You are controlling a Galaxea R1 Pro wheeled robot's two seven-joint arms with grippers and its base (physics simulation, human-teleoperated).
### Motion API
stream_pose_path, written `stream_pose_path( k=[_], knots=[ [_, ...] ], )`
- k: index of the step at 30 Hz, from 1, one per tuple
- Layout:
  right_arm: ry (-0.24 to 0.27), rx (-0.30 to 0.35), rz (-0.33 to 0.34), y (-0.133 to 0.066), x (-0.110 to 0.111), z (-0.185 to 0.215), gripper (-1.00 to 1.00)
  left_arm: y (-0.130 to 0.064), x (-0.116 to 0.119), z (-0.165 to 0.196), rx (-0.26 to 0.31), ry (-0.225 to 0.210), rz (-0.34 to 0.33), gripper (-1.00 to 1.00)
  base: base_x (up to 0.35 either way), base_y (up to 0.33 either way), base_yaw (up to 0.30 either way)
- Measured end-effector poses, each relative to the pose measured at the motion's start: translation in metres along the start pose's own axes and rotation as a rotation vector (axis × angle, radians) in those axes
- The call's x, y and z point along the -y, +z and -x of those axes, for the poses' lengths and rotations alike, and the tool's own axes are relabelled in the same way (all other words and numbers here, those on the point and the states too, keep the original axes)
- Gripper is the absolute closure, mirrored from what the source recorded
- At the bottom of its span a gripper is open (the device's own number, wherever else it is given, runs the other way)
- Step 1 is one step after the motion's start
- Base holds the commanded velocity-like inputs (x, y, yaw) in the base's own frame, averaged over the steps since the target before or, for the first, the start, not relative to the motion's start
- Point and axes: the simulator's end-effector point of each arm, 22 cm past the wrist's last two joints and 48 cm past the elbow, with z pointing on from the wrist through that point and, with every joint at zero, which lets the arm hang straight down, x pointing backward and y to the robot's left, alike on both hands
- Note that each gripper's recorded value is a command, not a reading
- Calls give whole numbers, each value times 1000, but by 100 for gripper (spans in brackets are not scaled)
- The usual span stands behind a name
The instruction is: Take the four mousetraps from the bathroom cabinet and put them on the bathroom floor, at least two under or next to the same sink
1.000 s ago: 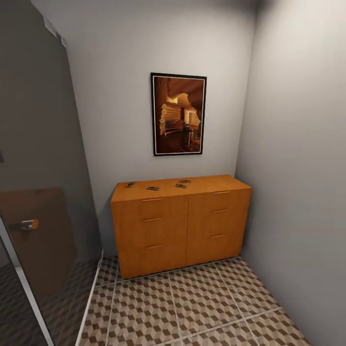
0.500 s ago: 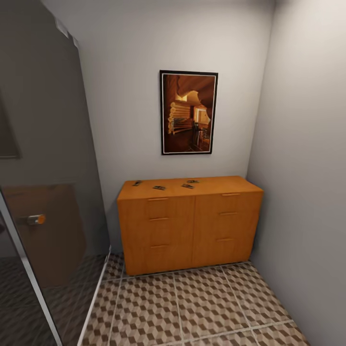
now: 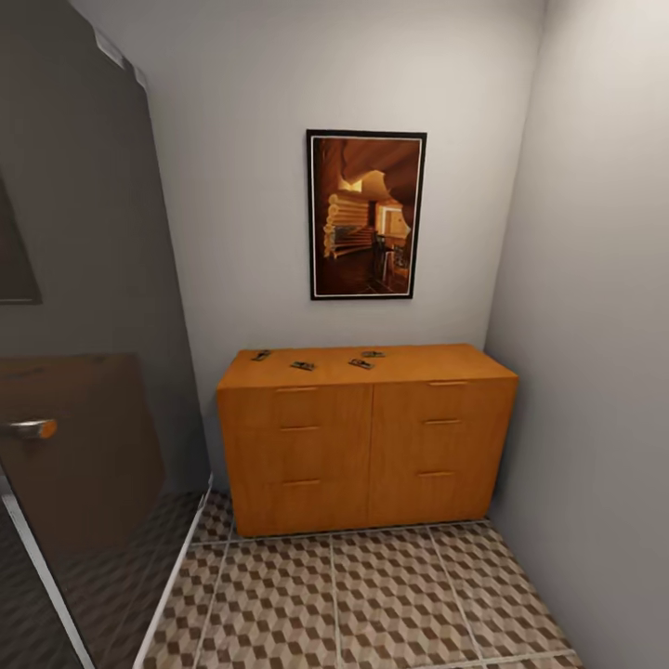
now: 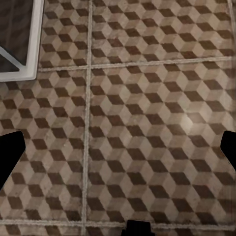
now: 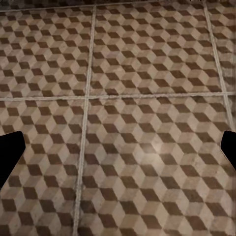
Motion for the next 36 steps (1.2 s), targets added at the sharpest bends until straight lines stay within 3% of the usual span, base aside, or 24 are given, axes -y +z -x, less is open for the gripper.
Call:
stream_pose_path(
  k=[22, 32, 34, 35, 36],
  knots=[
    [10, -59, 0, -6, -1, -27, -100, 0, 0, -4, -9, 2, 0, -100, 91, -84, 1],
    [16, -101, 0, -11, -1, -46, -100, -16, -2, -73, -157, 18, 0, -100, 2, -2, 0],
    [17, -109, 0, -12, -1, -49, -100, -23, -3, -95, -206, 25, 1, -100, 0, 0, 0],
    [18, -114, -1, -12, -1, -51, -100, -35, -6, -124, -274, 33, 2, -100, 0, 0, 0],
    [18, -115, -1, -13, -1, -52, -100, -40, -7, -137, -303, 39, 2, -100, 0, 0, 0]
  ],
)
